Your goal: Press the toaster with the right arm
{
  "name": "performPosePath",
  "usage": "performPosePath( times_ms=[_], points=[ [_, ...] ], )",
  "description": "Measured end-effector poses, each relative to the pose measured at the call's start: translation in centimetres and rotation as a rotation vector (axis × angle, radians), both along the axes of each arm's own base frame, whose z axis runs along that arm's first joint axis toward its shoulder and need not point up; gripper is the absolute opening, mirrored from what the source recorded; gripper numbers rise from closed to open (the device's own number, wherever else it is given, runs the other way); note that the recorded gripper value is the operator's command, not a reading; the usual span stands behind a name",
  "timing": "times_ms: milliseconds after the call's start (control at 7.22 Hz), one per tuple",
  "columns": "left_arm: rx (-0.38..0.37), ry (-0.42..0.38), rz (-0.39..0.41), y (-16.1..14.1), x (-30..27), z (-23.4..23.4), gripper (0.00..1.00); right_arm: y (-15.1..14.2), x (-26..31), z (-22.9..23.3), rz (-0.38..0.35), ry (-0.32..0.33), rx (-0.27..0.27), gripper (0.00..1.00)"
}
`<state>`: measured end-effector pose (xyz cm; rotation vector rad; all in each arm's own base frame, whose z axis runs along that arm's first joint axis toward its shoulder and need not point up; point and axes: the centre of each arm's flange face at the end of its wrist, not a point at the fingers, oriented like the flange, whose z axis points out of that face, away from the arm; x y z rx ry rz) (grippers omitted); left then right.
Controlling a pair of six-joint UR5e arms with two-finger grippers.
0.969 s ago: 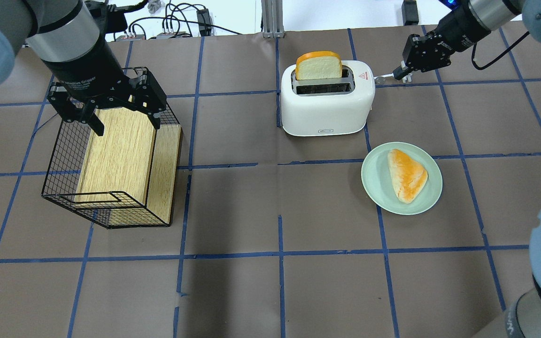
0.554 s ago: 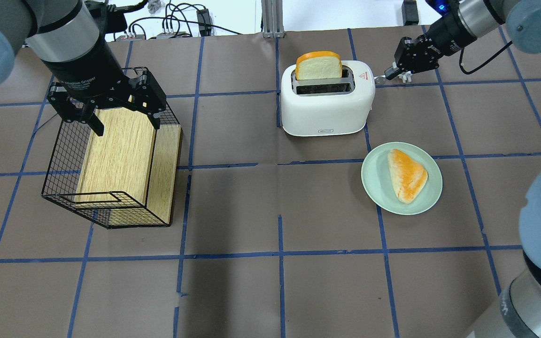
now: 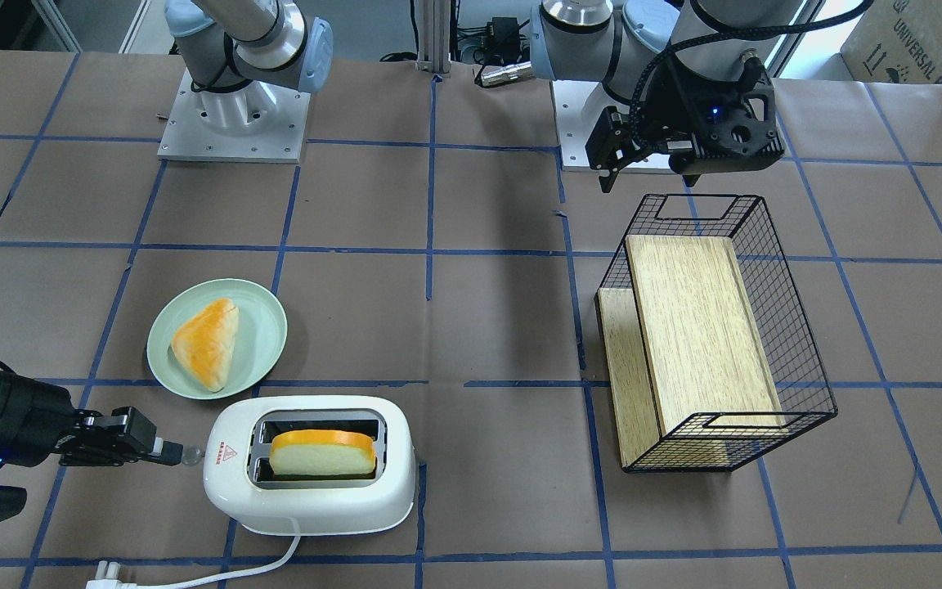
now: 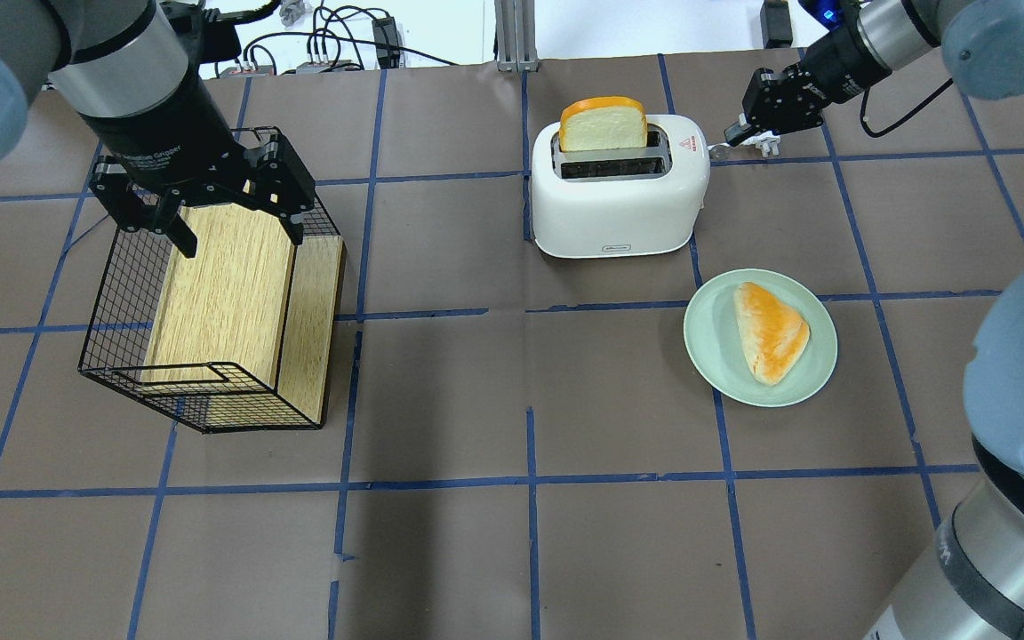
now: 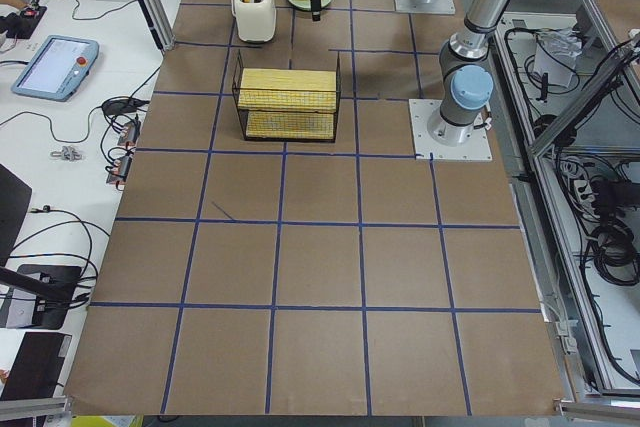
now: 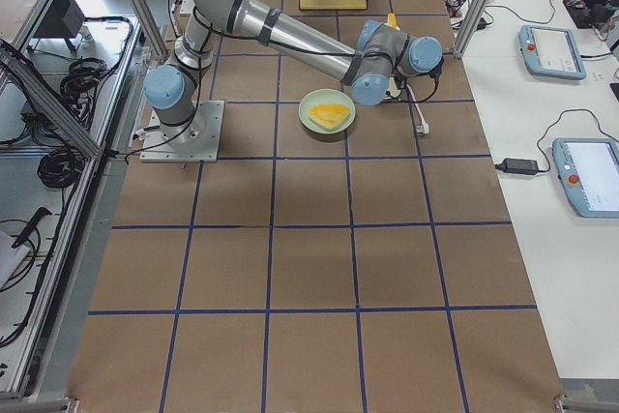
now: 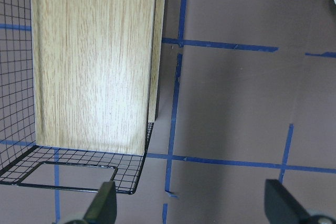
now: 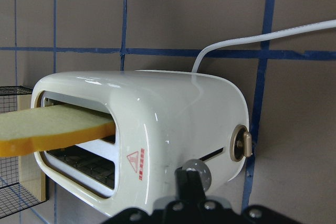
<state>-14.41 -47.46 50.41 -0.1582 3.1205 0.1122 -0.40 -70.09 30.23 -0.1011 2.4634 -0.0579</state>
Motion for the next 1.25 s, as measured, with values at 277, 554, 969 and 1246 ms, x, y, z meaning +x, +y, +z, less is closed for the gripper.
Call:
performPosePath(
  times_ms=[277, 554, 969, 1246],
  points=[
    [0.000, 0.000, 0.000, 0.0, 0.0, 0.0, 1.00, -0.2, 0.1, -0.4, 0.002, -0.001, 0.003, 0.03],
    [0.000, 0.000, 0.000, 0.0, 0.0, 0.0, 1.00, -0.5, 0.1, -1.3, 0.006, -0.004, 0.009, 0.03],
    [0.000, 0.000, 0.000, 0.0, 0.0, 0.0, 1.00, -1.0, -0.1, -3.2, 0.010, -0.006, 0.011, 0.03],
    [-0.001, 0.000, 0.000, 0.0, 0.0, 0.0, 1.00, -1.5, -0.2, -4.5, 0.011, -0.006, 0.008, 0.03]
  ],
)
